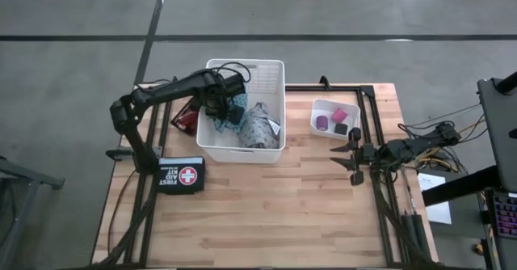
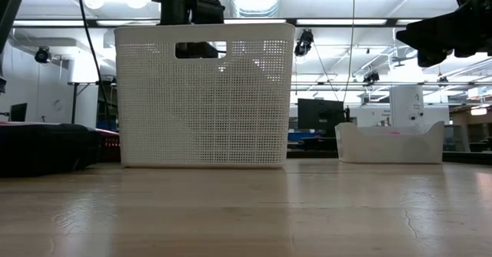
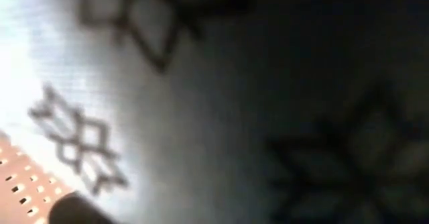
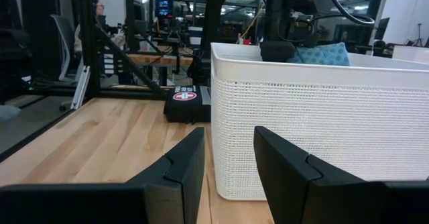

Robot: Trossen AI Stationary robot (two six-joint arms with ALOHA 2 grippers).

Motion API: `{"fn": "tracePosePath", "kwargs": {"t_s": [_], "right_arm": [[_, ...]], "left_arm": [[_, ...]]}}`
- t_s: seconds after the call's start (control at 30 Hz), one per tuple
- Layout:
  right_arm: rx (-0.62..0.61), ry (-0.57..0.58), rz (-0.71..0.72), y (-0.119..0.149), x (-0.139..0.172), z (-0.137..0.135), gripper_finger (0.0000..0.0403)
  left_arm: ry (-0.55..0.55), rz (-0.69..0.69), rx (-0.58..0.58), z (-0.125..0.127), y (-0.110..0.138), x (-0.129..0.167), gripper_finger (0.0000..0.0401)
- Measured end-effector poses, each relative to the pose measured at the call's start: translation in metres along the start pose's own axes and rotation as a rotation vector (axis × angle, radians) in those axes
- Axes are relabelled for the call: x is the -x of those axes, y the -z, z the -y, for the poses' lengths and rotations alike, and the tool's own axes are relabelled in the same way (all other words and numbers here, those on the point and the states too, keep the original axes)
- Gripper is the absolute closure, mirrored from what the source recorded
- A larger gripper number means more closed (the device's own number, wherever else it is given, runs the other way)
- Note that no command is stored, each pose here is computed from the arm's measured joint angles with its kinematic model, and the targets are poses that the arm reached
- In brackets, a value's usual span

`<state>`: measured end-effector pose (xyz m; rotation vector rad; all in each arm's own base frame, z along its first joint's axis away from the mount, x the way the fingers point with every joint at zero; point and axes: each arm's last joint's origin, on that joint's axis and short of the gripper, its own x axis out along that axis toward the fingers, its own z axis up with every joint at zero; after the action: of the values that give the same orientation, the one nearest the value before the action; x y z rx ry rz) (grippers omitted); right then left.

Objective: Pick & Place Medicine items
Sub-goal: Put the blue patient gown into the white organizer, then return to Home Position

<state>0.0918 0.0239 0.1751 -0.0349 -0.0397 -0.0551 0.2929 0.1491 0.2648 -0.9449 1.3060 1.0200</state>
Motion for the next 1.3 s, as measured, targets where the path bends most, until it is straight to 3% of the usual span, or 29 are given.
{"fn": "tracePosePath", "kwargs": {"t_s": [0.2, 0.6, 0.73, 1.07, 1.3], "right_arm": [[0.0, 0.0, 0.0, 0.0, 0.0, 0.0, 0.028], [0.0, 0.0, 0.0, 0.0, 0.0, 0.0, 0.028], [0.0, 0.0, 0.0, 0.0, 0.0, 0.0, 0.028], [0.0, 0.0, 0.0, 0.0, 0.0, 0.0, 0.028], [0.0, 0.0, 0.0, 0.0, 0.0, 0.0, 0.028]], "left_arm": [[0.013, 0.001, -0.013, -0.001, 0.001, 0.002, 0.0351], [0.101, 0.048, -0.013, -0.002, 0.003, 0.015, 0.0191], [0.104, 0.052, -0.012, -0.002, 0.003, 0.016, 0.0155], [0.101, 0.074, -0.021, -0.004, 0.005, 0.021, 0.0151], [0.101, 0.209, -0.04, -0.011, 0.015, 0.044, 0.0163]]}}
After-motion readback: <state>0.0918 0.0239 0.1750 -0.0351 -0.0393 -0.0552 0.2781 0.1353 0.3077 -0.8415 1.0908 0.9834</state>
